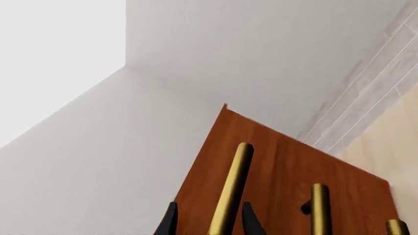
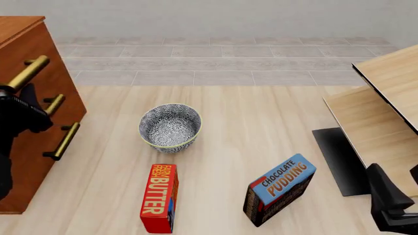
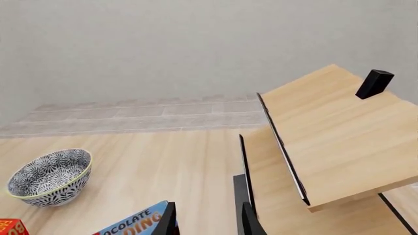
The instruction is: Close the top drawer of the cabinet.
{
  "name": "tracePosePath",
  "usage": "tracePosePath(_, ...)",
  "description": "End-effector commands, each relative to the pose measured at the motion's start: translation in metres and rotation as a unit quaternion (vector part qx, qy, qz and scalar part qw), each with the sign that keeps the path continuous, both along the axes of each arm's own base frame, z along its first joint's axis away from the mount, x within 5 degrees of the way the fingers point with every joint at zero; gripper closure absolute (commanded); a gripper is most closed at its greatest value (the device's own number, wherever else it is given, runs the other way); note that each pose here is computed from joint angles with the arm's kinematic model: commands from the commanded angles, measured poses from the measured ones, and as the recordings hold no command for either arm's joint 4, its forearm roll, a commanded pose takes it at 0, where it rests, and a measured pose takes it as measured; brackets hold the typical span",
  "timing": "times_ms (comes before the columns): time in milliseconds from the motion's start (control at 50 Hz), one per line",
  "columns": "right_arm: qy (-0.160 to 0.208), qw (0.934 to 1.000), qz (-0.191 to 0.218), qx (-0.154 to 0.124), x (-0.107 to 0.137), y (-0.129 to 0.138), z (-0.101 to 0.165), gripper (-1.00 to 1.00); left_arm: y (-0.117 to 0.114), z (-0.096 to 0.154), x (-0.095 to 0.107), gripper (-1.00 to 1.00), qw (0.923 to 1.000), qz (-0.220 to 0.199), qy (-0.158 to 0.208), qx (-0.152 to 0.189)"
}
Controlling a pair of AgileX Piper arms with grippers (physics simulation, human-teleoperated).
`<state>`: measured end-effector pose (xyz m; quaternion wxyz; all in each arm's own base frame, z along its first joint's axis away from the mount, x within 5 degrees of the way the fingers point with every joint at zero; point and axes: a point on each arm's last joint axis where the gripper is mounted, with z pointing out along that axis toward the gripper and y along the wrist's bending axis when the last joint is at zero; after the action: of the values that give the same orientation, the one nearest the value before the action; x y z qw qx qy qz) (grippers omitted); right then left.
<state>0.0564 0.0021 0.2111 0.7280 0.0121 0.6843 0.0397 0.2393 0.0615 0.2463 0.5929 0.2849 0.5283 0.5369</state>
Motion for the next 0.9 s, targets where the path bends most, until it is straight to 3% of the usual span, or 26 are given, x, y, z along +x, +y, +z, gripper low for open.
tracePosePath(20, -0.003, 1.0000, -0.002, 0.002, 0.000, 0.000, 0.000, -1.00, 0.012, 0.003, -0.008, -1.00, 0.9994, 0.031, -0.012, -0.003)
tracePosePath(840, -0.003, 0.9998, 0.020, 0.005, 0.000, 0.002, 0.001, -1.00, 0.032, -0.002, -0.023, -1.00, 0.9967, 0.080, -0.005, -0.010)
tracePosePath(880, -0.002, 0.9998, 0.021, 0.006, 0.001, 0.002, 0.001, -1.00, 0.029, -0.006, -0.028, -1.00, 0.9967, 0.070, -0.008, -0.042)
tracePosePath(900, -0.003, 0.9998, 0.020, 0.007, 0.002, 0.002, 0.001, -1.00, 0.016, -0.010, -0.033, -1.00, 0.9974, 0.045, -0.004, -0.056)
